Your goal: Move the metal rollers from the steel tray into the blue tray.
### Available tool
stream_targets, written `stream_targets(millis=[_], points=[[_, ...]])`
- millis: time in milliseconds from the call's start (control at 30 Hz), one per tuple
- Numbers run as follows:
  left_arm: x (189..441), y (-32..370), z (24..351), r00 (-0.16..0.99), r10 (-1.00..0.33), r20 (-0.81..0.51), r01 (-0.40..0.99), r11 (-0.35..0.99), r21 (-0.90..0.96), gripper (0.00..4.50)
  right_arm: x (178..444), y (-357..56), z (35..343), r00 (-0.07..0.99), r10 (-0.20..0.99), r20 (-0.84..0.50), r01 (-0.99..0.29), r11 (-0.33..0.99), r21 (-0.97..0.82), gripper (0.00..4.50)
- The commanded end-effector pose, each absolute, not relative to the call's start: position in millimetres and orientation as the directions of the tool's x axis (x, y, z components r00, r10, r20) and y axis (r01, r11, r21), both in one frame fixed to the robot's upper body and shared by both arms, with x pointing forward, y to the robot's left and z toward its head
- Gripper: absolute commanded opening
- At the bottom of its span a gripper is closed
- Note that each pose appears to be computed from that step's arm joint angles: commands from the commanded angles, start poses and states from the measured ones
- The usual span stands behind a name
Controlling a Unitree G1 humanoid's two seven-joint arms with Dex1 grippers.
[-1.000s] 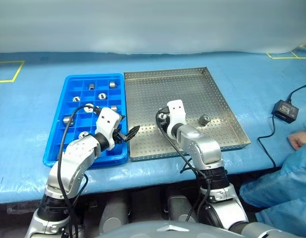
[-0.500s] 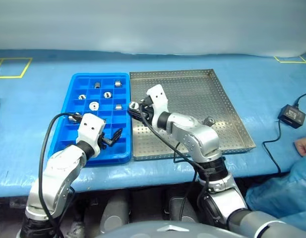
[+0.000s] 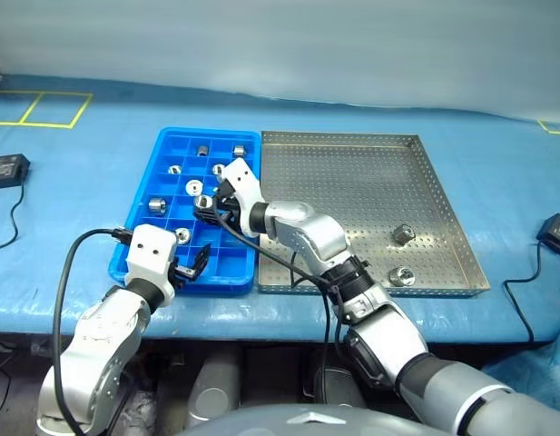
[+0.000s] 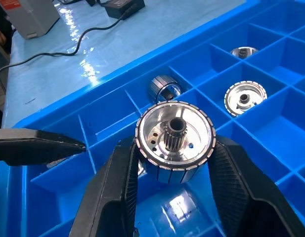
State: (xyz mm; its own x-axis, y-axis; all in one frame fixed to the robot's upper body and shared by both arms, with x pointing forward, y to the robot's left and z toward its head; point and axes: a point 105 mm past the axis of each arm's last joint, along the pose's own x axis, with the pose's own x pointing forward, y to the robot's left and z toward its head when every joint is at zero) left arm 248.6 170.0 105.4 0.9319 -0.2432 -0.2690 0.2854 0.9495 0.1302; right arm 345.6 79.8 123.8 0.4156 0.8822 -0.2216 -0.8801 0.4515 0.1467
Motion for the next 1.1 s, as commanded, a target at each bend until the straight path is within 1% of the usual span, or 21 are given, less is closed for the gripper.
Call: stream_targets(millis=[33,133,200,267,300,333,433,500,567,633,700,733,833,967,1000,1100], points=[[248,169,118,0.947,-0.234,-0.220,0.270,0.950,0.156,3.82,358,83,130,0.442,0.876,-0.196,-0.873,0.470,0.133,1.70],[249,166,117,0.945,-0.241,-0.221,0.278,0.948,0.154,3.82,365,81,120,0.460,0.855,-0.240,-0.856,0.499,0.136,1.70],[250,163,116,0.941,-0.253,-0.225,0.290,0.945,0.153,3.82,368,80,119,0.475,0.846,-0.242,-0.850,0.512,0.123,2.43],[251,162,115,0.938,-0.260,-0.227,0.298,0.943,0.152,3.82,371,79,122,0.493,0.841,-0.224,-0.846,0.523,0.104,2.96],[251,161,115,0.937,-0.264,-0.228,0.302,0.941,0.151,3.82,372,79,124,0.501,0.840,-0.209,-0.844,0.528,0.094,3.36],[252,158,115,0.934,-0.275,-0.226,0.312,0.939,0.146,3.82,372,78,129,0.515,0.837,-0.186,-0.841,0.535,0.077,3.64],[255,148,117,0.921,-0.328,-0.209,0.357,0.927,0.119,3.82,369,70,145,0.526,0.842,-0.119,-0.841,0.536,0.071,3.64],[259,141,119,0.913,-0.361,-0.192,0.385,0.917,0.106,3.82,363,56,153,0.541,0.835,-0.101,-0.836,0.547,0.041,3.64],[265,130,123,0.901,-0.402,-0.167,0.419,0.904,0.085,3.82,357,34,156,0.581,0.806,-0.112,-0.812,0.583,-0.016,3.64],[270,120,127,0.882,-0.447,-0.147,0.460,0.885,0.072,3.82,355,9,154,0.641,0.753,-0.149,-0.762,0.648,-0.002,3.64],[275,110,129,0.862,-0.487,-0.137,0.499,0.863,0.071,3.82,354,-20,155,0.721,0.673,-0.166,-0.673,0.737,0.065,3.64],[278,105,130,0.848,-0.513,-0.132,0.524,0.849,0.068,3.82,353,-38,153,0.767,0.614,-0.187,-0.614,0.786,0.064,3.64],[285,91,130,0.809,-0.574,-0.128,0.584,0.809,0.062,3.82,345,-78,146,0.854,0.455,-0.251,-0.467,0.884,0.017,3.64],[292,73,127,0.761,-0.635,-0.131,0.645,0.762,0.055,3.82,331,-123,140,0.914,0.263,-0.308,-0.296,0.953,-0.065,3.64],[293,68,126,0.744,-0.654,-0.133,0.664,0.746,0.049,3.82,329,-137,139,0.927,0.200,-0.318,-0.233,0.970,-0.069,3.64],[293,53,123,0.695,-0.706,-0.133,0.715,0.698,0.031,3.82,322,-163,133,0.932,0.081,-0.354,-0.112,0.992,-0.066,3.64]])
